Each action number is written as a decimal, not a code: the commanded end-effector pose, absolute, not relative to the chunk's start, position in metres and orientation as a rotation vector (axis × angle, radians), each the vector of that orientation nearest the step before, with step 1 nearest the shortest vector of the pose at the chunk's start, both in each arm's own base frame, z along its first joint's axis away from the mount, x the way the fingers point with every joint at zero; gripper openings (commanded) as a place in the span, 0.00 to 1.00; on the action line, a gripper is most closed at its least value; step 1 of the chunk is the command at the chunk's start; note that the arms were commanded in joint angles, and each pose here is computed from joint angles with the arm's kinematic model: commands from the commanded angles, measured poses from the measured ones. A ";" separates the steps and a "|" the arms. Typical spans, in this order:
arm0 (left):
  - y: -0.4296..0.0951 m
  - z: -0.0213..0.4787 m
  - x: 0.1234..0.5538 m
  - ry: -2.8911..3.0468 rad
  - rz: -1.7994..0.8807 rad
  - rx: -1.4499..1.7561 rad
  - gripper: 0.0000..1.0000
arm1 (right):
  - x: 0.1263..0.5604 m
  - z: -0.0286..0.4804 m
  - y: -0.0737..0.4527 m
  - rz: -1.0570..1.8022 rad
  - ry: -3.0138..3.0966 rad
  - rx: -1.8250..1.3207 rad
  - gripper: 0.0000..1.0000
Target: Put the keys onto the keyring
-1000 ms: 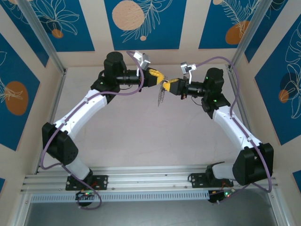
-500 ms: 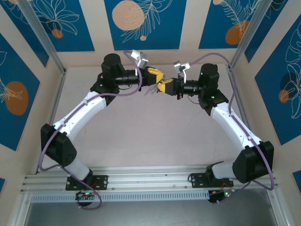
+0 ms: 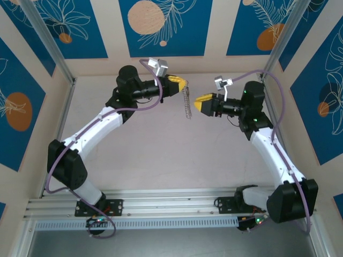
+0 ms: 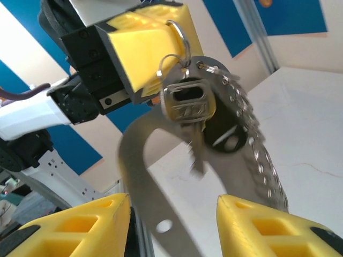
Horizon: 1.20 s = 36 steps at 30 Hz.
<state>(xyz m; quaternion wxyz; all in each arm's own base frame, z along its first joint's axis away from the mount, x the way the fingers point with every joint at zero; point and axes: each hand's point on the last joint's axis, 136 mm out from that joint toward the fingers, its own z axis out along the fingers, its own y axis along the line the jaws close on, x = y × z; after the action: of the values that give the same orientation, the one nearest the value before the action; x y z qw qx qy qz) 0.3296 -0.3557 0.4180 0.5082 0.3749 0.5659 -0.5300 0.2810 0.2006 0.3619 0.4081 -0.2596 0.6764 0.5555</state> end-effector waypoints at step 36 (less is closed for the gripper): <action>-0.349 0.453 0.318 1.105 -1.483 0.727 0.00 | 0.320 0.428 0.232 1.317 1.484 -0.370 0.34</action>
<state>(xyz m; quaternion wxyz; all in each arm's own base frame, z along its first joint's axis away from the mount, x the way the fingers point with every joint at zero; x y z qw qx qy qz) 0.3200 -0.3495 0.4404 0.5285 0.3090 0.4932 -0.6180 0.3326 0.2285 0.4244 0.5192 -0.1381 0.6313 0.5593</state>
